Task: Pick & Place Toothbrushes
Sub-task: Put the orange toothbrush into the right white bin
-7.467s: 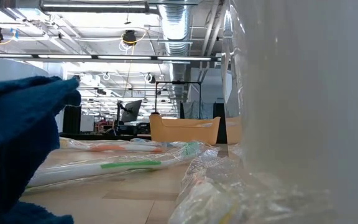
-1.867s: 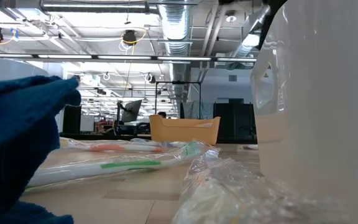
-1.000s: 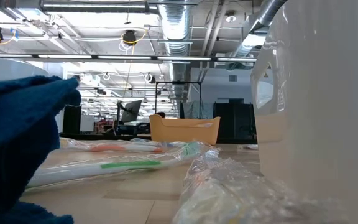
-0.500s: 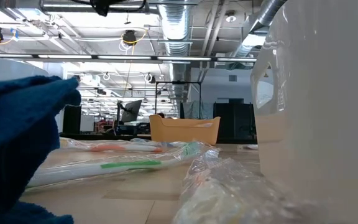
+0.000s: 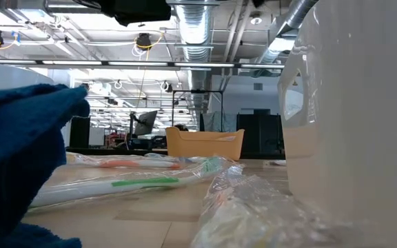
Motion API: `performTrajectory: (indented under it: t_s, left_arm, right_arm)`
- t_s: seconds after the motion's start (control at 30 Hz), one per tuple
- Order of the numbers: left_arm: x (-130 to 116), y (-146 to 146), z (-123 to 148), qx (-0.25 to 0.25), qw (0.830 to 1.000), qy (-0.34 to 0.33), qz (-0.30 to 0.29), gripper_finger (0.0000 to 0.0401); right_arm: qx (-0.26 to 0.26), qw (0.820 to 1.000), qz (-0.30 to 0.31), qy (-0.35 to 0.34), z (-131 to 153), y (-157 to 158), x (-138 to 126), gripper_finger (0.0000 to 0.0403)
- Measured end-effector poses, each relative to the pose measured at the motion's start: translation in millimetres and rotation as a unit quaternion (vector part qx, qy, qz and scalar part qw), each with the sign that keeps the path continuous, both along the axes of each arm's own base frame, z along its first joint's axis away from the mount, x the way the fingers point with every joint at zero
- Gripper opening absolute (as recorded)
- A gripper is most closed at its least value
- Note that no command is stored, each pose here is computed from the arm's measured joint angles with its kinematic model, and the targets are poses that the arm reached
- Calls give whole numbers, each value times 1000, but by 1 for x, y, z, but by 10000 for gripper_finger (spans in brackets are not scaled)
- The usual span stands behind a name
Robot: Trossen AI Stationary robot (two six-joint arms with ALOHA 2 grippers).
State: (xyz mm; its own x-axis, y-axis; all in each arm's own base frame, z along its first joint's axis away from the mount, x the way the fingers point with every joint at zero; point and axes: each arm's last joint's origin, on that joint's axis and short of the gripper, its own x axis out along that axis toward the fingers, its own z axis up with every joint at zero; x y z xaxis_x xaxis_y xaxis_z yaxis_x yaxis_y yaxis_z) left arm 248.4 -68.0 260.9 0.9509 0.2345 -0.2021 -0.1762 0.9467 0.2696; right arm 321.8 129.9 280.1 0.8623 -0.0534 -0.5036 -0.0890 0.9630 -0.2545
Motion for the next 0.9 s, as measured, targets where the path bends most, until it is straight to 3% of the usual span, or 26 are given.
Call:
performTrajectory:
  t_s: [0.17, 0.27, 0.57, 0.67, 0.9]
  left_arm:
    - [1, 12, 1, 13, 997, -6, 72, 136]
    - [3, 24, 1, 33, 994, -3, 105, 136]
    - [7, 84, 3, 31, 978, -4, 205, 136]
    - [6, 102, 2, 3, 971, -11, 239, 136]
    - [4, 111, -7, -61, 979, 16, 192, 136]
  right_arm:
    - [82, 991, -21, -102, 6, -33, -39, 0]
    - [102, 985, -27, -139, 10, -44, -56, 0]
    - [60, 981, -42, -181, 21, -68, -64, 0]
    - [43, 981, -64, -178, 21, -82, -61, 0]
    - [21, 988, -103, -113, 8, -121, -59, 2]
